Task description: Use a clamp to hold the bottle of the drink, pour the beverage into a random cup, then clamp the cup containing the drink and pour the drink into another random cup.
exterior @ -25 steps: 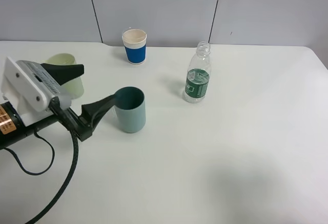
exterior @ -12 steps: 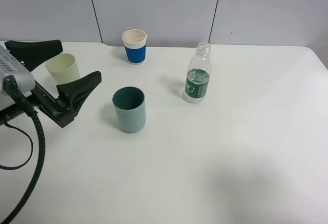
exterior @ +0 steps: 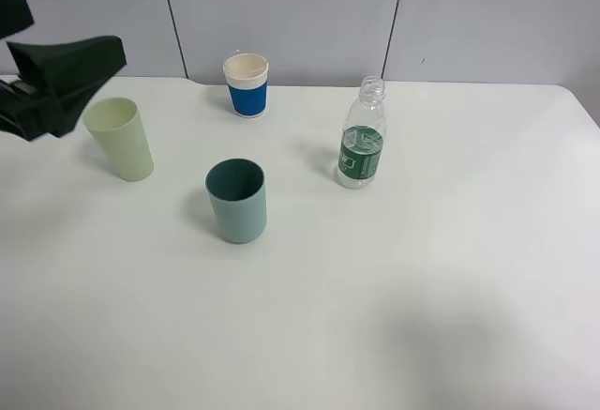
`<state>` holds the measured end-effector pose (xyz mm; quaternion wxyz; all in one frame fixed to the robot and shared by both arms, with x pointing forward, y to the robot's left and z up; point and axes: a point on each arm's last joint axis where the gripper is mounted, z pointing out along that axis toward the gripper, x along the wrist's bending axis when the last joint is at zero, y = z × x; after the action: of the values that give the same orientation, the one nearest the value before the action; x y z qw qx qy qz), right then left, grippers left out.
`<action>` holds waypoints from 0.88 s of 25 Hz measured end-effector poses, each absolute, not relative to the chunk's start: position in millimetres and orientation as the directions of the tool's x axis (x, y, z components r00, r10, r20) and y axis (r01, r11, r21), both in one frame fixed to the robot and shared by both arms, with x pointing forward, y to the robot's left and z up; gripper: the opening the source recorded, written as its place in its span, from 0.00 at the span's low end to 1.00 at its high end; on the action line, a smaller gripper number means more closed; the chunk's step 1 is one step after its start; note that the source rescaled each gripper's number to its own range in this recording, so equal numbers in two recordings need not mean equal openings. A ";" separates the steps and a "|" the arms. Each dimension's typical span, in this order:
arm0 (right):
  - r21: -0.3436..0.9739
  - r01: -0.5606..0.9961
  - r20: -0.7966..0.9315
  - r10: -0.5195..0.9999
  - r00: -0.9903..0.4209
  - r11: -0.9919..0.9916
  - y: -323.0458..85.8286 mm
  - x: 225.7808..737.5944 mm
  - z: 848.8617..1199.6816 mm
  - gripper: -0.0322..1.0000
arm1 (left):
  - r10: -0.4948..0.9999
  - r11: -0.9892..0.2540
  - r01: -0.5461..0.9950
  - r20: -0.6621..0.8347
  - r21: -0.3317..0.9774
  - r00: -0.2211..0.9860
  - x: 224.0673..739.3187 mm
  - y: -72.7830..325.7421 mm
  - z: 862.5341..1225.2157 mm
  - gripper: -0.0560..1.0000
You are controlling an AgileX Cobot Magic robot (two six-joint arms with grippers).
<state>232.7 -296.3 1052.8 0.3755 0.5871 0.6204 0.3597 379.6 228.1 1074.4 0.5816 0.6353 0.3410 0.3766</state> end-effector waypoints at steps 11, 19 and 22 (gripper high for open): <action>0.887 0.458 -0.044 0.999 -0.029 0.052 -296.3 232.7 1052.8 0.79 | 0.930 -0.245 0.146 0.190 0.958 0.315 336.5 270.5 1130.1 0.97; 0.887 0.458 -0.044 0.999 -0.029 0.052 -296.3 232.7 1052.8 0.79 | 0.954 -0.243 0.224 0.191 0.944 0.230 298.0 298.6 1131.6 0.97; 0.887 0.458 -0.044 0.999 -0.029 0.052 -296.3 232.7 1052.8 0.79 | 0.966 -0.227 0.251 0.185 0.941 0.182 288.1 306.5 1128.8 0.98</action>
<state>232.7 -296.3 1052.8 0.3755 0.5871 0.6204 0.3597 288.1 306.5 1128.8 0.4097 0.6505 0.4675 0.4363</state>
